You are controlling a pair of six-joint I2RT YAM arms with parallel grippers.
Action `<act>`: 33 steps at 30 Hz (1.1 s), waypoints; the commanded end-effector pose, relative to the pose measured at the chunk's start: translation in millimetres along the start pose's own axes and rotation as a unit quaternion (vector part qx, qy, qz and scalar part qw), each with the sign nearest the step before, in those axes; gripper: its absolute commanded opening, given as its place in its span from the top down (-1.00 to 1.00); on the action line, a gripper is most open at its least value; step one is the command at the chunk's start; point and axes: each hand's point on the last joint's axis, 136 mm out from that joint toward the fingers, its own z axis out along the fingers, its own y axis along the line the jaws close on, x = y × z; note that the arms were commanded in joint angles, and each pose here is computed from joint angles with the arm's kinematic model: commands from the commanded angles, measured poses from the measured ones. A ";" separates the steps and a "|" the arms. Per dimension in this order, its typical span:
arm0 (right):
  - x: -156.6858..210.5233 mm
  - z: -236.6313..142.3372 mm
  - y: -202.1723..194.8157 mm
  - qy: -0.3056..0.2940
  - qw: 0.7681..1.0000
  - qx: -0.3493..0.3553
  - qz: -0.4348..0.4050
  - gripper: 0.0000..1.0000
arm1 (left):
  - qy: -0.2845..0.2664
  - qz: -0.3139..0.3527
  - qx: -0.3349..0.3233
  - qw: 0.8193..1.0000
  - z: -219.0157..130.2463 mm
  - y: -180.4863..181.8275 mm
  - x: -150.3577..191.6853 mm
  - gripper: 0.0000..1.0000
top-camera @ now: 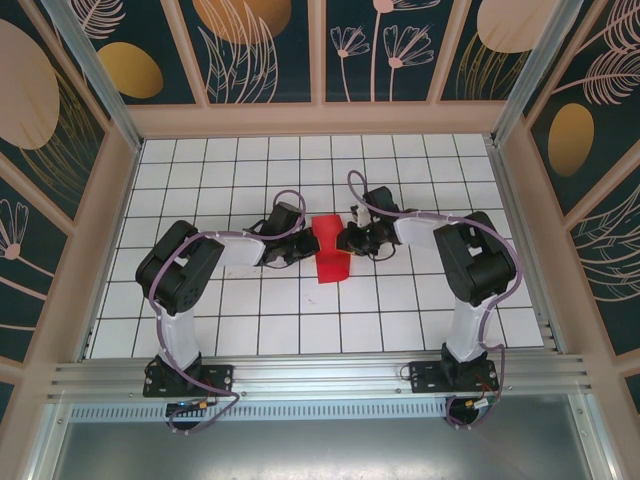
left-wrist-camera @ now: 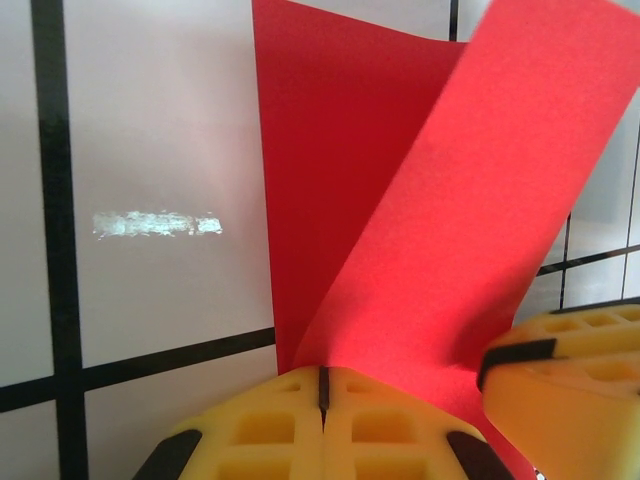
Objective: Fold a paper plane with a square sheet of paper (pick it up from the middle)
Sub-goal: Fold the square sheet of paper in half at the center of the table.
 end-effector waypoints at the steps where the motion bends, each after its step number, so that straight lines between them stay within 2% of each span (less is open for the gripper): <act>1: 2.2 -11.4 17.8 -0.003 0.999 -0.041 -0.008 0.59 | 0.042 -0.012 -0.084 0.996 13.5 51.1 28.8 1.00; 6: 22.0 -8.4 7.5 0.013 0.999 -0.043 0.002 0.59 | 0.041 -0.011 -0.085 0.995 13.6 50.7 27.2 1.00; 13: 37.2 0.8 -22.2 0.025 0.999 0.001 0.020 0.59 | 0.042 -0.013 -0.088 0.995 13.1 52.8 28.9 1.00; 20: 24.8 -16.6 8.6 0.006 1.000 -0.026 -0.005 0.58 | 0.041 -0.012 -0.084 0.996 12.6 51.2 28.2 1.00; 25: 32.2 -19.5 31.5 0.009 0.998 -0.063 -0.018 0.58 | 0.037 -0.012 -0.082 0.996 9.6 49.3 27.8 1.00; 33: 58.8 11.9 -11.2 0.041 0.999 -0.020 0.022 0.58 | 0.032 -0.016 -0.080 0.996 6.8 49.9 28.4 1.00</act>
